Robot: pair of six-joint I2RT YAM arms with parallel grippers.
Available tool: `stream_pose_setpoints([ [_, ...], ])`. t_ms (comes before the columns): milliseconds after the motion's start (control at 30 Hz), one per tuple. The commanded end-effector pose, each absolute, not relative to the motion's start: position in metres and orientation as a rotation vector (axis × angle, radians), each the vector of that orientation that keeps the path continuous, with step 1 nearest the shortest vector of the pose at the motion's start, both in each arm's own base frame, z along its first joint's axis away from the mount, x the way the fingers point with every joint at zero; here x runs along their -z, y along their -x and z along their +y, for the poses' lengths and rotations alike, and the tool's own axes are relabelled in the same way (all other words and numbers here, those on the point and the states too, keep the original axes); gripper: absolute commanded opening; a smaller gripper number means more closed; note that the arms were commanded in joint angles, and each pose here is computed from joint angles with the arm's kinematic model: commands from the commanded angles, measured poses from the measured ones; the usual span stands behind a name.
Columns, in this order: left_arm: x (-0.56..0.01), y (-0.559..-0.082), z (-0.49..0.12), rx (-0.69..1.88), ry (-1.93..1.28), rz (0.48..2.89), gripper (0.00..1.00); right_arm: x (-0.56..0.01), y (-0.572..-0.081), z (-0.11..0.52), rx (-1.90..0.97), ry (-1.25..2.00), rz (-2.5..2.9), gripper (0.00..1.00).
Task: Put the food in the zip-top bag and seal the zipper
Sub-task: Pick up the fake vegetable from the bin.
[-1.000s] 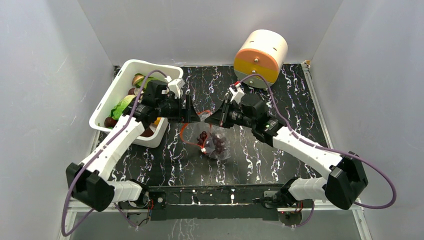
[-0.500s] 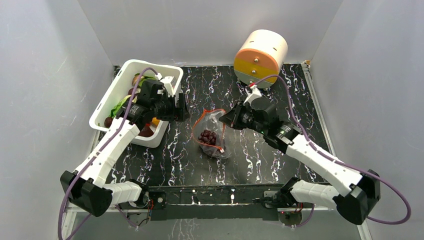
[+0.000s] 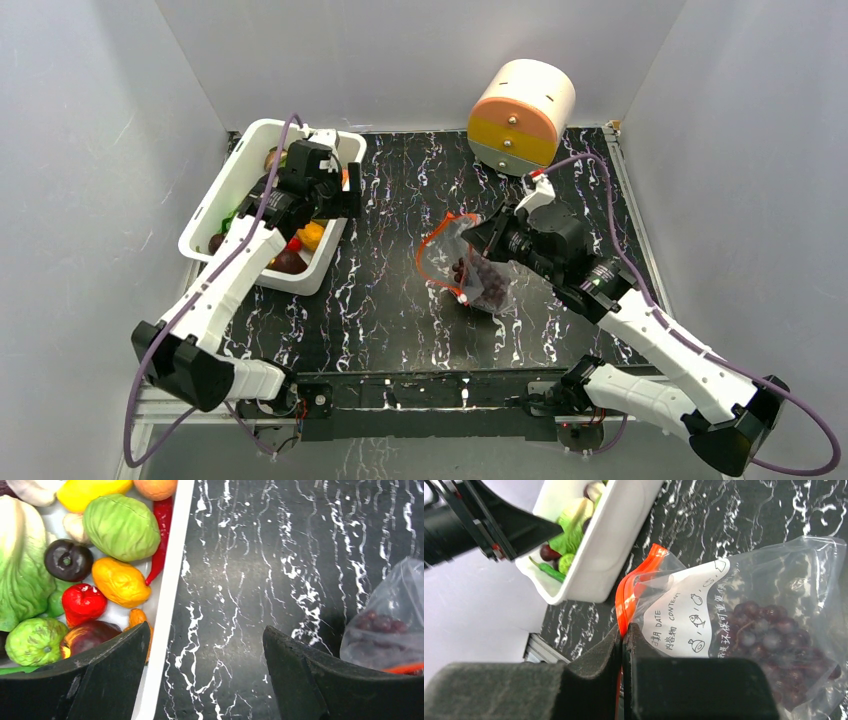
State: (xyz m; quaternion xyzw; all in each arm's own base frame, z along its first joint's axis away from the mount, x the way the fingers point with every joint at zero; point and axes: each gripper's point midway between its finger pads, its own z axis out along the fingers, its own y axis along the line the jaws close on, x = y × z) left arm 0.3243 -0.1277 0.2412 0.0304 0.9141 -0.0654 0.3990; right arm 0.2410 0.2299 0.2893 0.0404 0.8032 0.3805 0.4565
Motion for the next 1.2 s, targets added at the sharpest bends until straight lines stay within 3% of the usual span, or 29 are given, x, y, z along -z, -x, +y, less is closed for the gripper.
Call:
stream_pose_setpoints([
  [0,-0.249,-0.347,-0.102,0.050,0.005,2.282,0.82,-0.290,-0.237,0.237,-0.985,-0.046,1.942,0.00],
  [700,-0.188,-0.463,-0.013,0.073,0.283,2.331,0.87,-0.289,-0.231,0.237,-1.015,-0.068,1.974,0.00],
  [1167,-0.129,-0.462,-0.026,0.160,0.243,2.462,0.90,-0.292,-0.242,0.246,-0.996,-0.066,2.000,0.00],
])
